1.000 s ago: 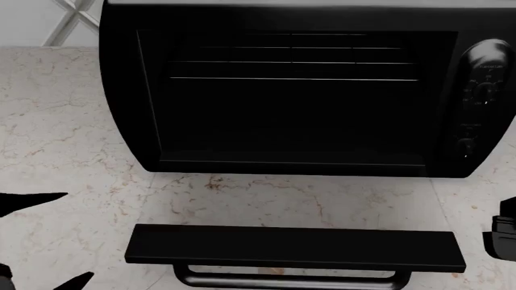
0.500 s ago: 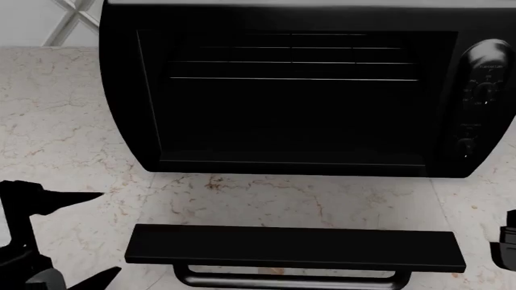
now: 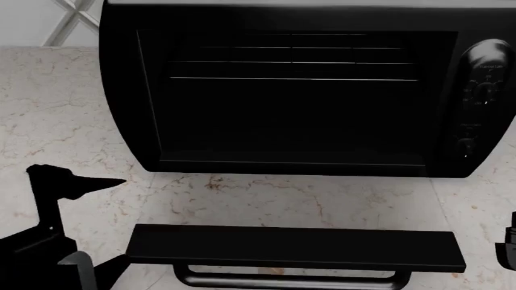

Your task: Close the toaster oven door.

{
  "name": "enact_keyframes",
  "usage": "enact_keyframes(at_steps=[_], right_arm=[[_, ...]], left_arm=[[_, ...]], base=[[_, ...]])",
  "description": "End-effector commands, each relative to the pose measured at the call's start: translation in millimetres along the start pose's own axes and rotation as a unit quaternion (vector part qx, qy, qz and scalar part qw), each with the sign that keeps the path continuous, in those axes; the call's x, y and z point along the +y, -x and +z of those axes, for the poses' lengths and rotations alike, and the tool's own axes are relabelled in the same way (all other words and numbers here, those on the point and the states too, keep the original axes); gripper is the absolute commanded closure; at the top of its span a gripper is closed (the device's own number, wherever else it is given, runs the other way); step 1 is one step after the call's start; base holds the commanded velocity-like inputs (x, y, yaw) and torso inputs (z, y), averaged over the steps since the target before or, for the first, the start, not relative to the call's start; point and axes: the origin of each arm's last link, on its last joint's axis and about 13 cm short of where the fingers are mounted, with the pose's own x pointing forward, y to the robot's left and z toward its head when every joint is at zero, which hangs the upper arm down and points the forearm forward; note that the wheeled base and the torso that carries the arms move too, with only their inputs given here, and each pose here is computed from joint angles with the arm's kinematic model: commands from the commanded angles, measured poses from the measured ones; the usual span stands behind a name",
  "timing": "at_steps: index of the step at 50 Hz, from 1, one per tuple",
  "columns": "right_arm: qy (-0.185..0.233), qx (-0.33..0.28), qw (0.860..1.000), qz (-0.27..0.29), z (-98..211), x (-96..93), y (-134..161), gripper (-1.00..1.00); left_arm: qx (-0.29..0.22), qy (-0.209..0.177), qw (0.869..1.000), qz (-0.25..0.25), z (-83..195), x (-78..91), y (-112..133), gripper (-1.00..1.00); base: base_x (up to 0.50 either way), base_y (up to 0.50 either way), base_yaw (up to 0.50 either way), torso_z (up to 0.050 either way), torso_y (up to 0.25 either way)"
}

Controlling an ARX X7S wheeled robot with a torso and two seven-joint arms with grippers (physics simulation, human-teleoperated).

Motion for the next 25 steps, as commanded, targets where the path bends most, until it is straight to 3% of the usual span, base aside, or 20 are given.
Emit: enact_keyframes(at_steps=[1,17,25], right_arm=[[0.002,0.001,1.0,-0.003,-0.2,-1.6,1.2,-1.0],[0.002,0.002,1.0,-0.003,1.1,-2.2,2.6,-1.0],[0.001,0.002,1.0,-0.005,1.2,-3.2,3.6,-1.0]], left_arm=[[-0.006,-0.005,1.0,0.002,0.7,4.1,-10.6,-1.0],[-0.025,-0.013,0.999,0.019,3.0,6.6,-14.5,-1.0],[-0.054,-0.009,0.996,0.07,6.7,11.1,-15.9,-1.0]], base=[[0.0,0.0,0.0,0.0,0.0],[0.0,0.0,0.0,0.0,0.0],[0.0,0.0,0.0,0.0,0.0]])
